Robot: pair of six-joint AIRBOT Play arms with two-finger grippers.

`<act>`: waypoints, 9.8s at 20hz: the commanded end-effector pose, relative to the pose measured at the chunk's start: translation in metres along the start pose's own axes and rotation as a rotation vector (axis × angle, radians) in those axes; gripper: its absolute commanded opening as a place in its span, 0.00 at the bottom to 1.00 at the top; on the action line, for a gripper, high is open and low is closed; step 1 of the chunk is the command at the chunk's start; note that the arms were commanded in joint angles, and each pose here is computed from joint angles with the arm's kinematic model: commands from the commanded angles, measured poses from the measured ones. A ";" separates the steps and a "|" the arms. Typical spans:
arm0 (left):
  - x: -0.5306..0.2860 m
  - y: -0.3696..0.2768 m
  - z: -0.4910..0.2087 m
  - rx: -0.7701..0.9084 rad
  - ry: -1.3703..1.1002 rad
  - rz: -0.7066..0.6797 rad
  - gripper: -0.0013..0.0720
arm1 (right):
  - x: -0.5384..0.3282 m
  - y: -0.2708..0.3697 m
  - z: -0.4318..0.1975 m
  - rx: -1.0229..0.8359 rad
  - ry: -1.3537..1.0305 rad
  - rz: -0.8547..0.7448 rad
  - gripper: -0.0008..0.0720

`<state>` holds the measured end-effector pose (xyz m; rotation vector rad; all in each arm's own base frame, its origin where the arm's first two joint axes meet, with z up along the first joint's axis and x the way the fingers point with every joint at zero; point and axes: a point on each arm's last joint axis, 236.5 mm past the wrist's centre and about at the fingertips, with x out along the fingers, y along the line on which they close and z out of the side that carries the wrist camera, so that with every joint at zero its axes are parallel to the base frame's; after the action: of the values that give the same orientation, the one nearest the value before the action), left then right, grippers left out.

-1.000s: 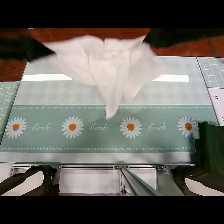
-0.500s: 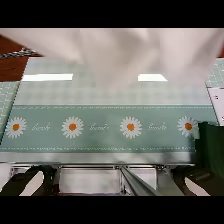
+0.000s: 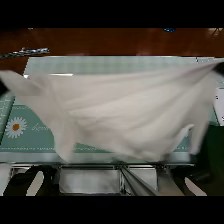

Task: Fold the shirts.

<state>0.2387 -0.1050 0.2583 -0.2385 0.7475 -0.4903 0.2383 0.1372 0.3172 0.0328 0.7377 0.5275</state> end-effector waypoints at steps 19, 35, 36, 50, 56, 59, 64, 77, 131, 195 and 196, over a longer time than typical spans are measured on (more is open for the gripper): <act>0.216 0.198 -0.098 -0.460 0.650 -0.082 0.71 | 0.275 -0.170 0.056 0.428 0.161 0.006 0.57; 0.174 0.175 -0.235 -0.651 0.793 -0.164 0.71 | 0.135 -0.182 -0.261 0.773 0.415 -0.203 0.57; 0.178 0.170 -0.236 -0.628 0.809 -0.170 0.71 | 0.135 -0.175 -0.271 0.781 0.429 -0.198 0.57; 0.201 0.138 -0.259 -0.450 0.939 -0.198 0.05 | 0.138 -0.141 -0.327 0.849 0.643 -0.123 0.57; 0.200 0.136 -0.260 -0.451 0.944 -0.203 0.05 | 0.145 -0.127 -0.362 0.859 0.826 -0.065 0.57; 0.200 0.136 -0.260 -0.452 0.944 -0.202 0.05 | 0.157 -0.127 -0.362 0.895 0.828 -0.030 0.57; 0.201 0.137 -0.259 -0.452 0.943 -0.201 0.05 | 0.195 -0.114 -0.350 1.008 0.784 0.140 0.57; 0.211 0.109 -0.192 -0.449 0.770 -0.339 0.05 | 0.238 -0.069 -0.239 0.593 0.702 0.301 0.04; 0.349 0.158 0.088 -0.259 0.093 -0.046 0.05 | 0.314 -0.266 -0.040 0.673 0.156 0.028 0.04; 0.220 0.144 -0.224 -0.752 0.642 -0.082 0.05 | 0.220 -0.252 -0.306 1.163 0.382 -0.085 0.58; 0.220 0.144 -0.224 -0.752 0.642 -0.082 0.05 | 0.227 -0.252 -0.301 1.177 0.355 -0.060 0.58</act>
<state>0.2687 -0.1002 -0.0859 -0.8390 1.5446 -0.3403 0.2749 -0.0281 -0.0994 0.9578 1.3717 -0.0666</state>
